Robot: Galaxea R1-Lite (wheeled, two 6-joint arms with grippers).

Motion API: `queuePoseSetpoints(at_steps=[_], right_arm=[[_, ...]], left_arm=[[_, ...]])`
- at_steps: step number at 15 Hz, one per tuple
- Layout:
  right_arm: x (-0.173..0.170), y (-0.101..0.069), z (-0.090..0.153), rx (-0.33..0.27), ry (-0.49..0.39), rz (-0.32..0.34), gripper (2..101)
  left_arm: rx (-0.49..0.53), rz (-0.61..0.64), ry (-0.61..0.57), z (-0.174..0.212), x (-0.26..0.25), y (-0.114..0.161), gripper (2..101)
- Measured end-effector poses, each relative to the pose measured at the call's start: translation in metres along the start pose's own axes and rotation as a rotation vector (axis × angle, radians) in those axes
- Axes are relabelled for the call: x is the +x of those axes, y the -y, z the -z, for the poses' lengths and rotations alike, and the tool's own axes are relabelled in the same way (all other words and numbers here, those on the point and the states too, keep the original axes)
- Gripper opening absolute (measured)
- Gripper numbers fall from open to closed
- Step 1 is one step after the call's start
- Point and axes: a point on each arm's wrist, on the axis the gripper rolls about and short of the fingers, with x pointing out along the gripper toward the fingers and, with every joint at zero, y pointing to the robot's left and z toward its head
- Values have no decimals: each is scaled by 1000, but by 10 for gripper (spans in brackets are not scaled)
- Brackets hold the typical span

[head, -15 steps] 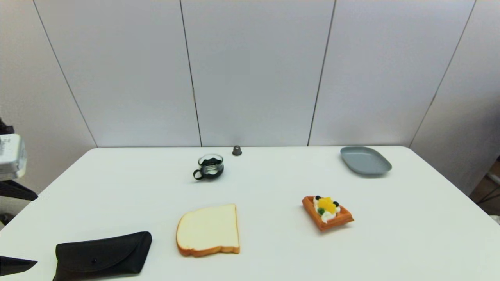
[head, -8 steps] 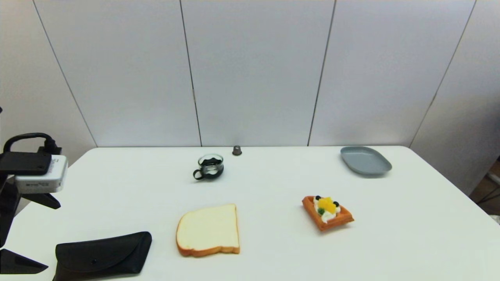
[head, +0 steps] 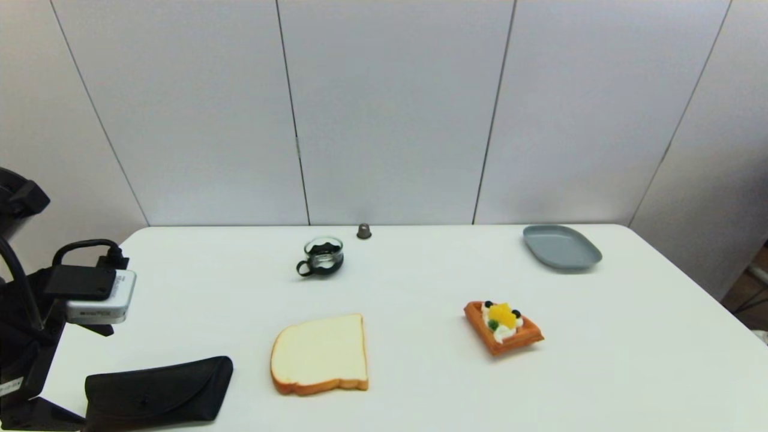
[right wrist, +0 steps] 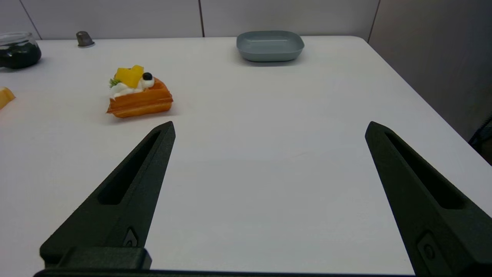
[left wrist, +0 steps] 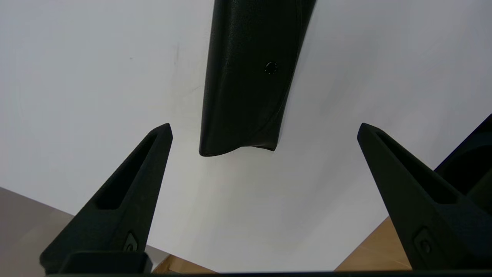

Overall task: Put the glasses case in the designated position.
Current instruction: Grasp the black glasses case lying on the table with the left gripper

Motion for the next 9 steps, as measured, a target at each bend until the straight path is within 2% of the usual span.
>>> queuePoseSetpoints(at_steps=[9], right_arm=[[0,0,0,0,0,0,980]], left_arm=[[59,47,-37,-4,37,4,979]])
